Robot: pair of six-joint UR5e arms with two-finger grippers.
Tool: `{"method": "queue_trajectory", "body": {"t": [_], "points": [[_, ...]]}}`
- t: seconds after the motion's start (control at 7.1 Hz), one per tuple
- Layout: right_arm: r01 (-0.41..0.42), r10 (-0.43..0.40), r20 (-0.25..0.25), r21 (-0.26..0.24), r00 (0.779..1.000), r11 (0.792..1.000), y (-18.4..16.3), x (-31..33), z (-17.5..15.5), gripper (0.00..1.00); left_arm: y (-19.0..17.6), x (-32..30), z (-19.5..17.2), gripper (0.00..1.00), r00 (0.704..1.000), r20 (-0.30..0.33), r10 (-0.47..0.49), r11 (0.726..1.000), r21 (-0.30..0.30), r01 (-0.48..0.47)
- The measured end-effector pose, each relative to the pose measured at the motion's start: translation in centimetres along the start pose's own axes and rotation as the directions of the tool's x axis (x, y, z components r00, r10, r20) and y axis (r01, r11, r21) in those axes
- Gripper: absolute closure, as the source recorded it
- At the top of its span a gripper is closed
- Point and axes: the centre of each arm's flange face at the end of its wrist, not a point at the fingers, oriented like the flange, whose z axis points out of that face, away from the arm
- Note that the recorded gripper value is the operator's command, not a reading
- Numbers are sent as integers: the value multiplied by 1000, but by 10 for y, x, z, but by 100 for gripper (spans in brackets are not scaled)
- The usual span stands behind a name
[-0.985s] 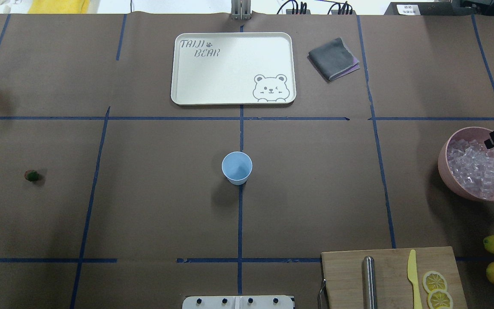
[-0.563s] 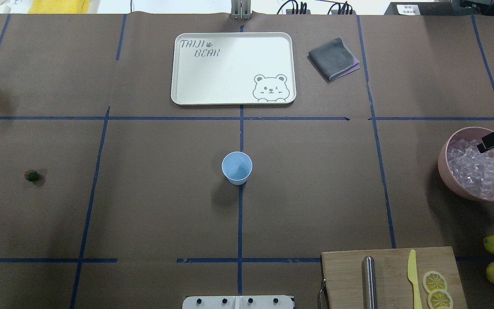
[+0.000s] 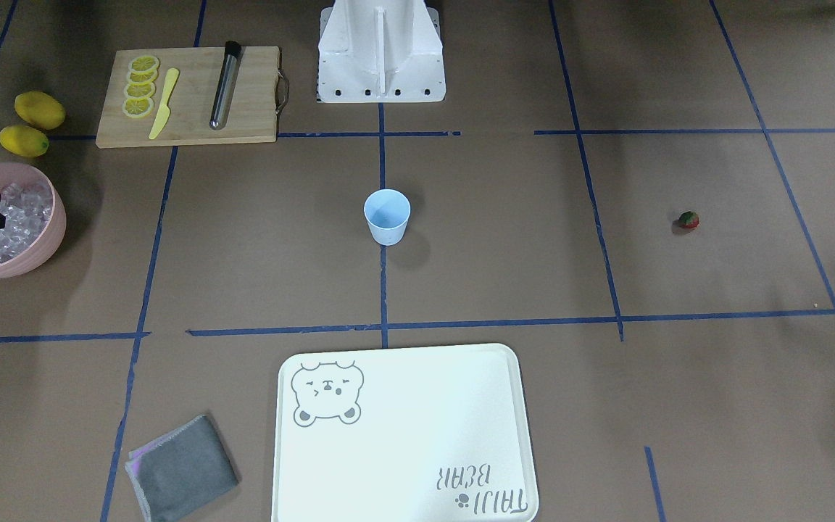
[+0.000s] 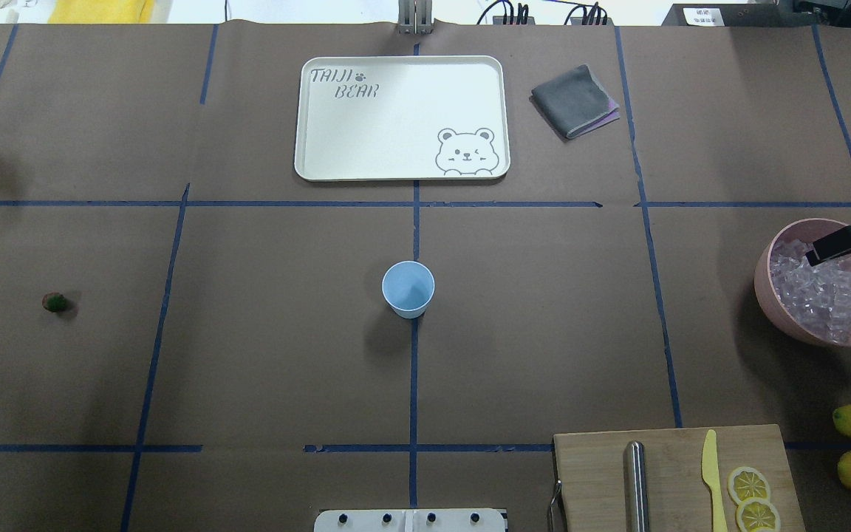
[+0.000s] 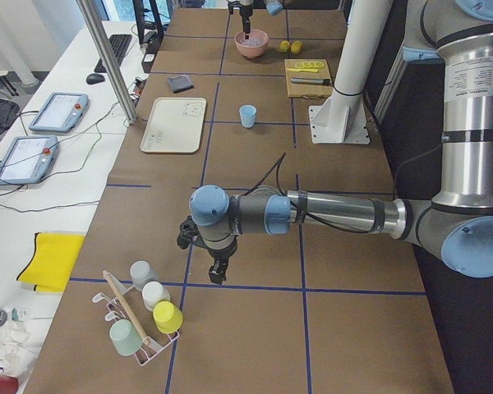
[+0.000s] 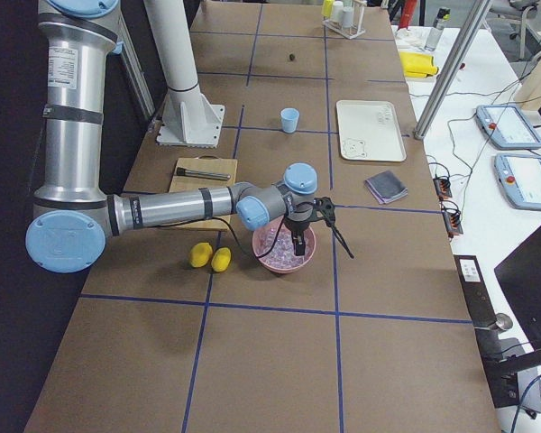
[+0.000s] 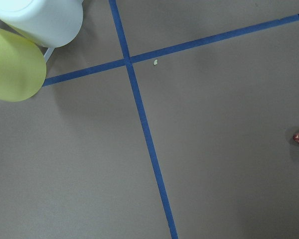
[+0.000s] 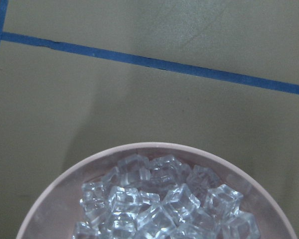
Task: Put ice and strawberries in cup
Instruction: 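Lower the right gripper into the pink bowl of ice cubes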
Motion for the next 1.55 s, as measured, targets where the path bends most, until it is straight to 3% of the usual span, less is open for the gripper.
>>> {"method": "queue_trajectory", "body": {"t": [1.27,1.41,1.55], "points": [[25,-25,2,-9,1000,1000,11,-6,11,18,0,0,0,0,1000,-1,0,1000,0,0],[24,-24,0,-13,1000,1000,14,-4,11,23,0,0,0,0,1000,0,0,1000,0,0],[23,-23,0,-15,1000,1000,15,-3,12,35,0,0,0,0,1000,0,0,1000,0,0]]}}
